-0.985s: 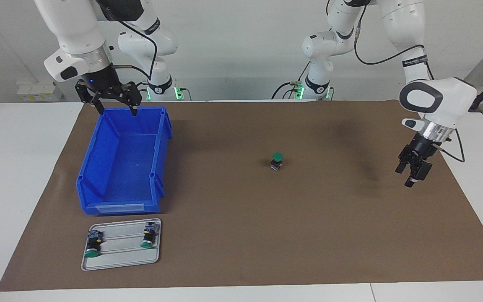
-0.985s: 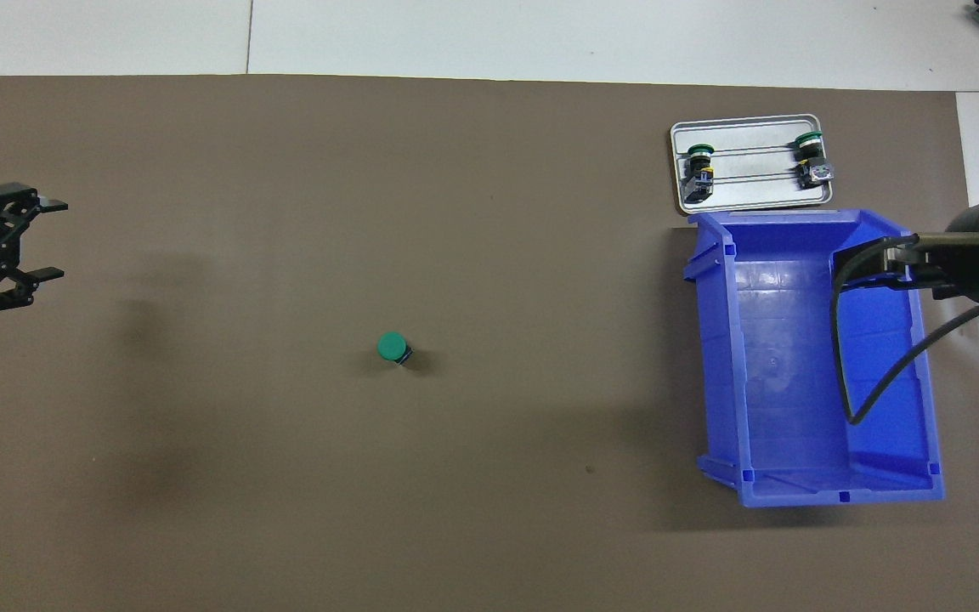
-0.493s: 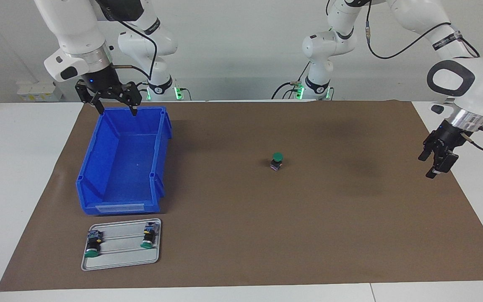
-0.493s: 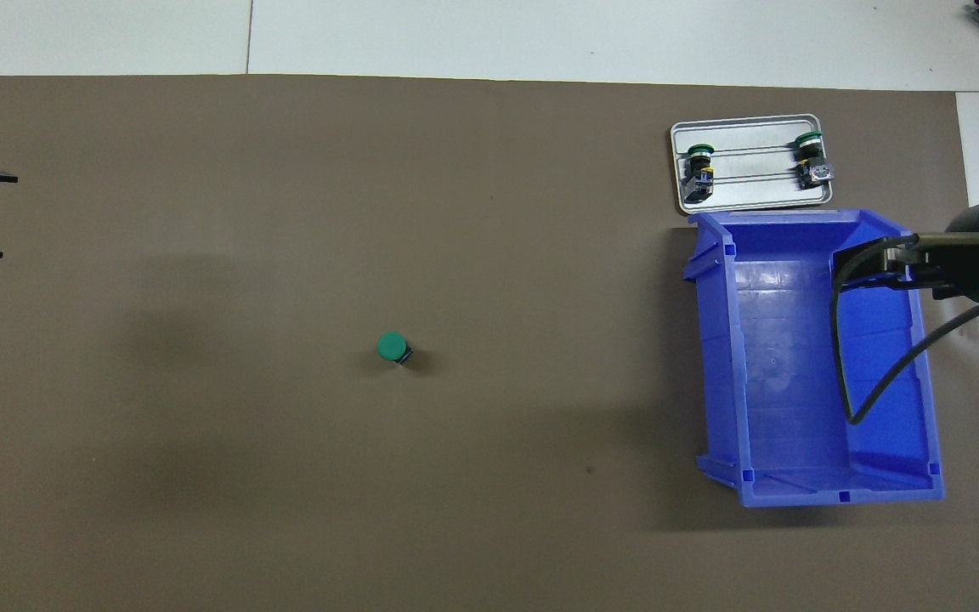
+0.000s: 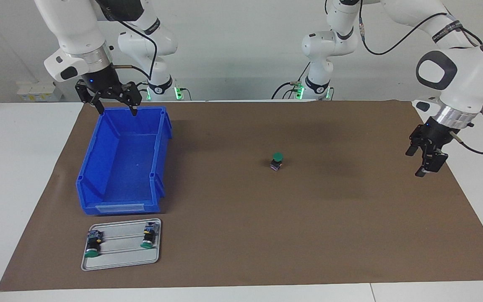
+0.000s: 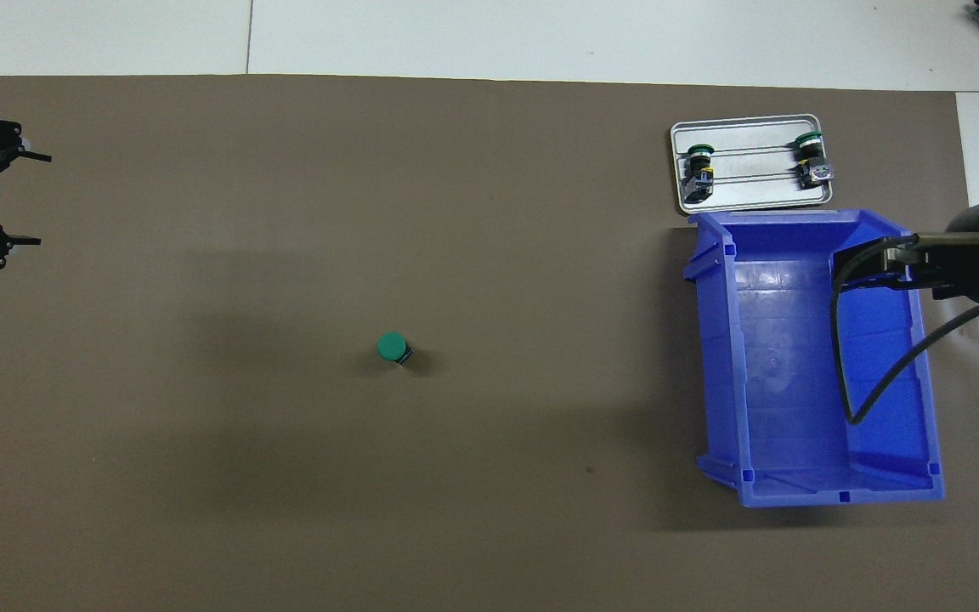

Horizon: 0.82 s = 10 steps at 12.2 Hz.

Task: Place and press button with both arms
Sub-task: 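Withdraw the left gripper away from the block toward the mat edge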

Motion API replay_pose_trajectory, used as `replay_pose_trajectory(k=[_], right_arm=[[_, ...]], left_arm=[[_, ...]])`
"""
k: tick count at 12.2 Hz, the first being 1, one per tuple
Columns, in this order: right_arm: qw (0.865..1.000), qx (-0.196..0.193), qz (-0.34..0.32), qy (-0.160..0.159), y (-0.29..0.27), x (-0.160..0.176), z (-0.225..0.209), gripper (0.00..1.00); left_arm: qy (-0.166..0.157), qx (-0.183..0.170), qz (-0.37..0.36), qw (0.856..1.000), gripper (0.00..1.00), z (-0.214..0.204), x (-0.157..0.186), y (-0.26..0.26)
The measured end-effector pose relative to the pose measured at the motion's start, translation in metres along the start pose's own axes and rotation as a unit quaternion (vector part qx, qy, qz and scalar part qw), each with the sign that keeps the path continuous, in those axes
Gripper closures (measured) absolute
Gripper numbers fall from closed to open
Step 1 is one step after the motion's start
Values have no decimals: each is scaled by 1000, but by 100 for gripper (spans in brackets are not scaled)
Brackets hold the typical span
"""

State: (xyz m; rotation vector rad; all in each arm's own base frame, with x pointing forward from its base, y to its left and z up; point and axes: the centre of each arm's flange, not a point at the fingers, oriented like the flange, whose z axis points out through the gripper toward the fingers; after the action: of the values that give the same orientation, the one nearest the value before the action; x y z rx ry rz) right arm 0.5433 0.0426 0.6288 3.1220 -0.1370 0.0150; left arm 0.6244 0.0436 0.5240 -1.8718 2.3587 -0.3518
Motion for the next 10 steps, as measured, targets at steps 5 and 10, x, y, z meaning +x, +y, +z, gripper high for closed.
replay_pose_trajectory(k=[5, 10], right_arm=[[1000, 0, 0, 0, 0, 0, 0, 0], [1000, 0, 0, 0, 0, 0, 0, 0]], left_arm=[[-3, -31, -119, 992, 0, -28, 31, 9], [-18, -53, -276, 960, 0, -34, 26, 21]])
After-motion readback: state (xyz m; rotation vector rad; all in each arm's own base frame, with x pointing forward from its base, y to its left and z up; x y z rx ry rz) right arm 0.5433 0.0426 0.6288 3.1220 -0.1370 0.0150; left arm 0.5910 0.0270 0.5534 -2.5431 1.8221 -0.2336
